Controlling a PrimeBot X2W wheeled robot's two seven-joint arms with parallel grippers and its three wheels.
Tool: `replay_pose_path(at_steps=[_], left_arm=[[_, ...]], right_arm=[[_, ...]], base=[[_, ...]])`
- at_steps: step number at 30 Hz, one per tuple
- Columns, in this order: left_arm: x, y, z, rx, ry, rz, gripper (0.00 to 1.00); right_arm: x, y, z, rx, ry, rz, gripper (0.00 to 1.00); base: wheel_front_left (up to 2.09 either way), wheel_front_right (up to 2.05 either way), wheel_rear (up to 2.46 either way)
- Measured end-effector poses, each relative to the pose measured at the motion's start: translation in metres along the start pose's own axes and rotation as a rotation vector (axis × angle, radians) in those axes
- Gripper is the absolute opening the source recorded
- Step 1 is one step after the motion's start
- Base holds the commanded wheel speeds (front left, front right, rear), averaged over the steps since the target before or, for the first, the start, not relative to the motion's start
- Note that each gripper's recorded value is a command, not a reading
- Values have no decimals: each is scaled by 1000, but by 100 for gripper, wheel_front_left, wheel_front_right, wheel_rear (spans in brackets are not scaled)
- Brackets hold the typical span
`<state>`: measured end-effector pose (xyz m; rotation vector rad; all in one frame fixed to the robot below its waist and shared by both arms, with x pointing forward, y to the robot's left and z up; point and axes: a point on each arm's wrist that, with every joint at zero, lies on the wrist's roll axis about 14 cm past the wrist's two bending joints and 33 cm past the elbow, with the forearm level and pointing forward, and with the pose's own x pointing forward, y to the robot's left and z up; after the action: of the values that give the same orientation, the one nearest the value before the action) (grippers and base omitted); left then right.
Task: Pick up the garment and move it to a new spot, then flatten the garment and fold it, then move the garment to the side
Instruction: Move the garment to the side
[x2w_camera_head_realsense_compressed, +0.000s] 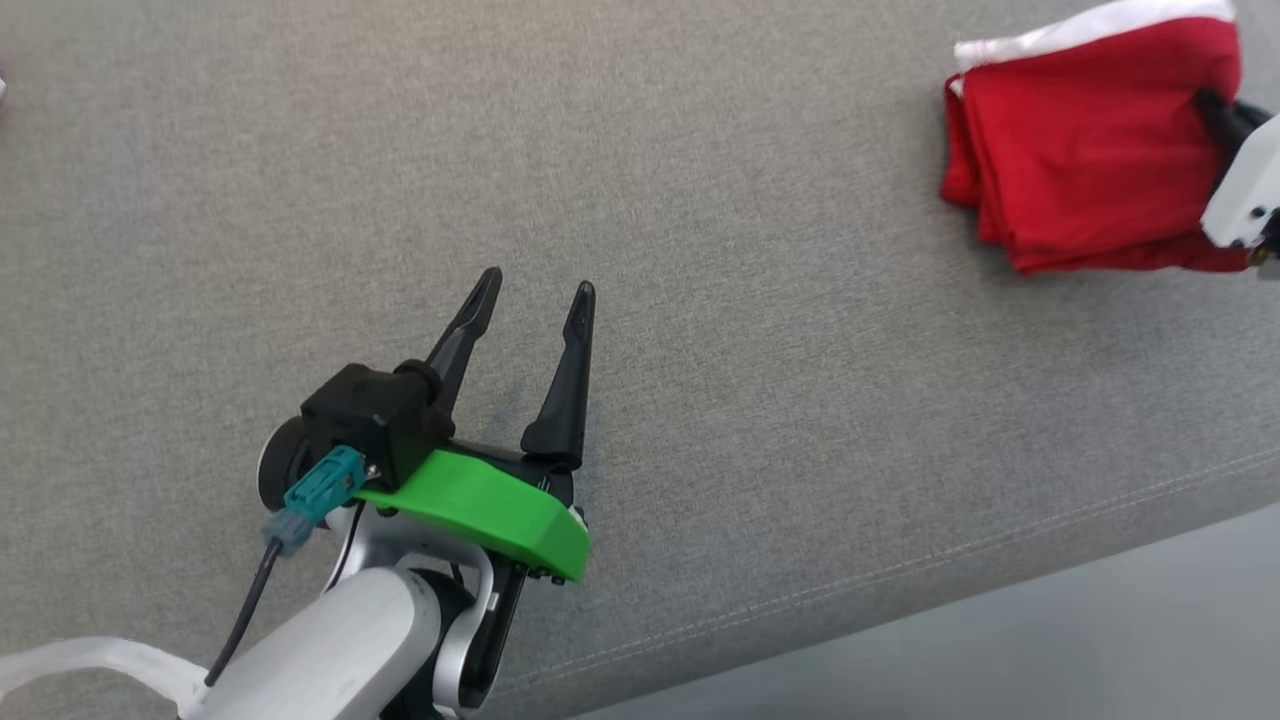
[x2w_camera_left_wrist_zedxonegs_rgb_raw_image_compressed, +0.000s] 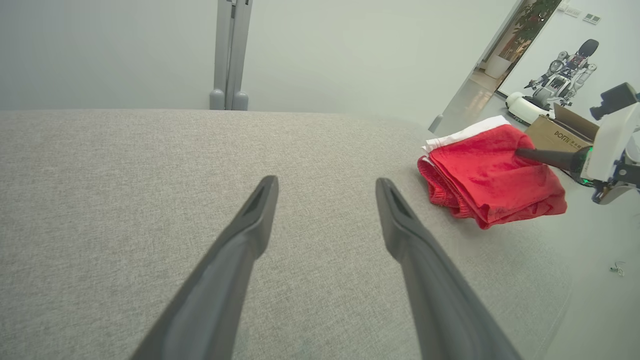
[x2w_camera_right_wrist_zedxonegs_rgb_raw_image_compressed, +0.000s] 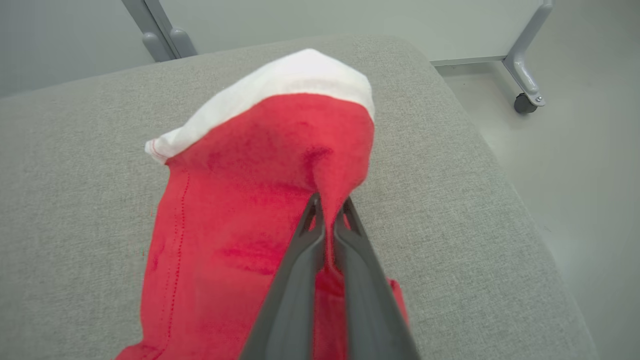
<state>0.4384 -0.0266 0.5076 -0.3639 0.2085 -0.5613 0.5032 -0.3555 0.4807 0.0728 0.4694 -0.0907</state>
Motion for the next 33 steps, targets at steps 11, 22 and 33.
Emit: replay_pose_path(at_steps=[11,22,33], left_arm=[[17,11,-12,6,36,-20,100],[19,30,-27,8,78,20,100],[18,26,-17,21,51,21,100]], right_arm=[[35,-43,4,-105,30,-135,0],[60,-47,1,-285,-23,-178,100],[43,-46,-7,-271,-39,-181,100]], base=[[0,0,0],[0,0,0],[0,0,0]])
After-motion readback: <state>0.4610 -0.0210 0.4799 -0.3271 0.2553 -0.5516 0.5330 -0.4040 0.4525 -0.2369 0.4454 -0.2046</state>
